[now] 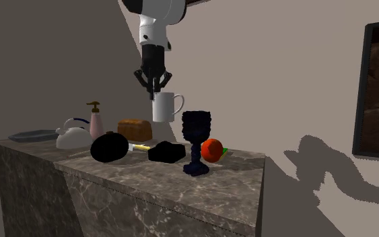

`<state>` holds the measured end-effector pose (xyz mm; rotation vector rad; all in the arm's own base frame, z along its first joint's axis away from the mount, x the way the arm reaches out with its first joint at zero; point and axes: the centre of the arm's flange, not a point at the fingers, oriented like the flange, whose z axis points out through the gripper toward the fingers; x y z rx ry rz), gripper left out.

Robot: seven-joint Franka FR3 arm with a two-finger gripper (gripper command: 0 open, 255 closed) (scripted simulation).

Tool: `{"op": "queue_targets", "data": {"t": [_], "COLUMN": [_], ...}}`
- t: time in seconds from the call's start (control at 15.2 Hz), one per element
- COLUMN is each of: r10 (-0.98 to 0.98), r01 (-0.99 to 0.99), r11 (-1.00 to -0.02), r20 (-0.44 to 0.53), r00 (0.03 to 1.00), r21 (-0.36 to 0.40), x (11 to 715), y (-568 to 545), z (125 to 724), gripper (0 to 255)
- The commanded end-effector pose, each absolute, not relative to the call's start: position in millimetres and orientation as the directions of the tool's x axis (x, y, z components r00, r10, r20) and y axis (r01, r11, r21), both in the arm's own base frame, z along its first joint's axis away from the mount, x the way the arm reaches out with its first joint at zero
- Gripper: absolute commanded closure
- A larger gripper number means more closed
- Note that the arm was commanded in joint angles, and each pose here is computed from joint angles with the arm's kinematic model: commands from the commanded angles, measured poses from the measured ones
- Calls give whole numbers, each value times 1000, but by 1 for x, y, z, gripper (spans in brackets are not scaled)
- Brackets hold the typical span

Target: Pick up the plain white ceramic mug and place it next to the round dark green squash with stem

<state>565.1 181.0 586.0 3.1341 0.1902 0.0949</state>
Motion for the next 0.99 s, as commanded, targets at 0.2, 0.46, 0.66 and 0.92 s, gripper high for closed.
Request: {"op": "queue_targets", "data": {"t": [0.2,0.46,0.66,0.92], "r10": [119,119,119,119], "r01": [119,119,119,119], "r11": [-993,-993,-993,-993], "r20": [60,60,60,60], "r00": [991,991,991,991], "r21": [3,3,3,3], "x": [609,638,638,638], "y": [232,271,271,271], "z": [586,586,570,549], "gripper": [255,255,255,255]}}
